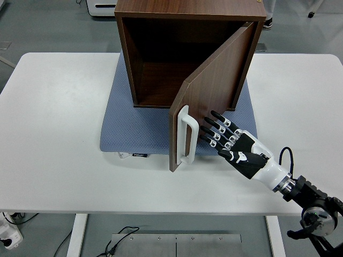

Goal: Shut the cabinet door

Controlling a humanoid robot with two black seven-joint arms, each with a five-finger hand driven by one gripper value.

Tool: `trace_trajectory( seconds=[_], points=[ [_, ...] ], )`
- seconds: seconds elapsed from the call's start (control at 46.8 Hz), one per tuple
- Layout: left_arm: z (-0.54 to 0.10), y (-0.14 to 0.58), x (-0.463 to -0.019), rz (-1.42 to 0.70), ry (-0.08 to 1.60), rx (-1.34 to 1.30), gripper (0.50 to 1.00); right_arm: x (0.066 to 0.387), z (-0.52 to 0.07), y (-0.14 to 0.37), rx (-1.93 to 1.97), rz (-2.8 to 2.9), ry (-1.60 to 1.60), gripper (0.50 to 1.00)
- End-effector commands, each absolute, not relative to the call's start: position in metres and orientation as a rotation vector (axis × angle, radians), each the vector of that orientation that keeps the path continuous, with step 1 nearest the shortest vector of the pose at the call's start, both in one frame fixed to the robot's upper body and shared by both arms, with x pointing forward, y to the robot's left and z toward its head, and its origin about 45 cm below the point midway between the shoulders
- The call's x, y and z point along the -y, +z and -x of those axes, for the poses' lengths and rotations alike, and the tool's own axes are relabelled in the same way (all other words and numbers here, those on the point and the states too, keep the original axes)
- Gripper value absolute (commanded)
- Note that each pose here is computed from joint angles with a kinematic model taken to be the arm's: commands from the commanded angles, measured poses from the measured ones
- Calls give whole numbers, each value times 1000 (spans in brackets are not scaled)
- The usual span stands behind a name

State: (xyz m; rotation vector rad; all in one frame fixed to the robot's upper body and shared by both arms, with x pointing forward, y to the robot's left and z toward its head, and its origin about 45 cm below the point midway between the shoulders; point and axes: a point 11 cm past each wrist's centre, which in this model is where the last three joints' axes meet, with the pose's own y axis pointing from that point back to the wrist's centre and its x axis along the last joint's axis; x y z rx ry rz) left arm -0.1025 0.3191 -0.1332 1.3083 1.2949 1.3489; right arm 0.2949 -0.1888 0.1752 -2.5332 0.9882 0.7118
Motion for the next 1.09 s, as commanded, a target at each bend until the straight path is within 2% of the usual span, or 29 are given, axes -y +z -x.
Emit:
trace_trajectory(
  seconds=[0.0, 1.068],
  points=[
    [103, -133, -319, -1309, 1349, -1295, 1000, 186, -298, 177, -978, 2541, 708, 1000],
    [103, -133, -319, -1309, 1349, -1295, 1000, 140, -339, 195, -850, 2601, 670, 1000]
  ],
)
